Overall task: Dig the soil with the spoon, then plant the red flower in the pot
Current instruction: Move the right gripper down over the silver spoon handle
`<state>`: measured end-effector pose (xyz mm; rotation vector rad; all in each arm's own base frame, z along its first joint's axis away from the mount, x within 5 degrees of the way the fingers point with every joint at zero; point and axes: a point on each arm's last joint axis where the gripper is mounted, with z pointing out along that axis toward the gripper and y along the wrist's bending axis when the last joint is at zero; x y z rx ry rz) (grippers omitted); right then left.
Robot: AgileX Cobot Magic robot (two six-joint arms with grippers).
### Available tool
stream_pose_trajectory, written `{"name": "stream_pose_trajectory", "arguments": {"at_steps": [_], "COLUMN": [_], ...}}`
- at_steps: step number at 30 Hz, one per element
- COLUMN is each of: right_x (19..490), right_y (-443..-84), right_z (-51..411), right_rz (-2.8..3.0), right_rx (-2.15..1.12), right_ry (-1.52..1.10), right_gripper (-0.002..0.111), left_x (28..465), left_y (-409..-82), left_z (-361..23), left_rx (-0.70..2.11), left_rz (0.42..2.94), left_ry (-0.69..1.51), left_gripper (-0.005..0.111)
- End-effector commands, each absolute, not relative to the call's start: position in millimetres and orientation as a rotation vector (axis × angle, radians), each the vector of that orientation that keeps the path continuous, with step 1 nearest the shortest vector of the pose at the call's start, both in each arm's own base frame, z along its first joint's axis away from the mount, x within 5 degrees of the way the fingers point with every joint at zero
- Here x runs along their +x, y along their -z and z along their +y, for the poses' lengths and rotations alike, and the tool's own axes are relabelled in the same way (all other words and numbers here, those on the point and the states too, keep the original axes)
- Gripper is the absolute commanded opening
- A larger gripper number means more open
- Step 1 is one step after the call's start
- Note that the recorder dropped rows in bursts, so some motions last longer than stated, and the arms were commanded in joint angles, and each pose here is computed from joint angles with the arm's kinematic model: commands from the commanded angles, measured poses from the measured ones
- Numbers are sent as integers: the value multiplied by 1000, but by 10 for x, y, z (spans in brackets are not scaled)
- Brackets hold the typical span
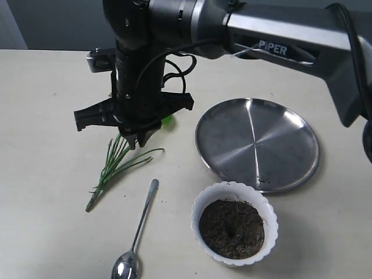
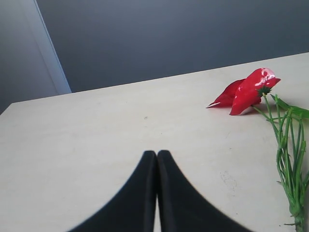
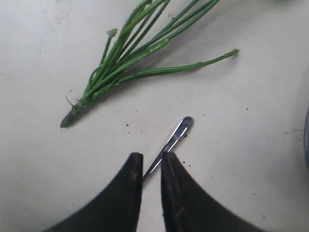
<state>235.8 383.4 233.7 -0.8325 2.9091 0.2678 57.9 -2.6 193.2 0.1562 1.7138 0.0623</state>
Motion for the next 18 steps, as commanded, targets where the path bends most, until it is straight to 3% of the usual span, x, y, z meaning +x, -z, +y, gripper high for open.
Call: {"name": "stream_pose_trajectory", "arguments": {"at_steps": [1, 8, 12, 18], "right_x": [2383, 2287, 2126, 1972], "right_y": [-2284, -1961, -1762, -1586], "right_z": [3851, 3928, 4017, 3940], "right_rz": [2956, 2959, 2934, 3007], "right_rx": [-665, -506, -512, -455], "right_ry": [-255, -176, -248, -146], "right_gripper": [33, 57, 57, 57], "left_x": [575, 575, 575, 575], "left_y": [-1935, -1936, -1936, -1936], "left_z": [-25, -25, -25, -25], "left_rx": [150, 150, 150, 150], "left_rz": [1703, 1701, 1701, 1701], "left_ry": [-62, -62, -62, -62], "left_gripper": [0, 0, 0, 0]}}
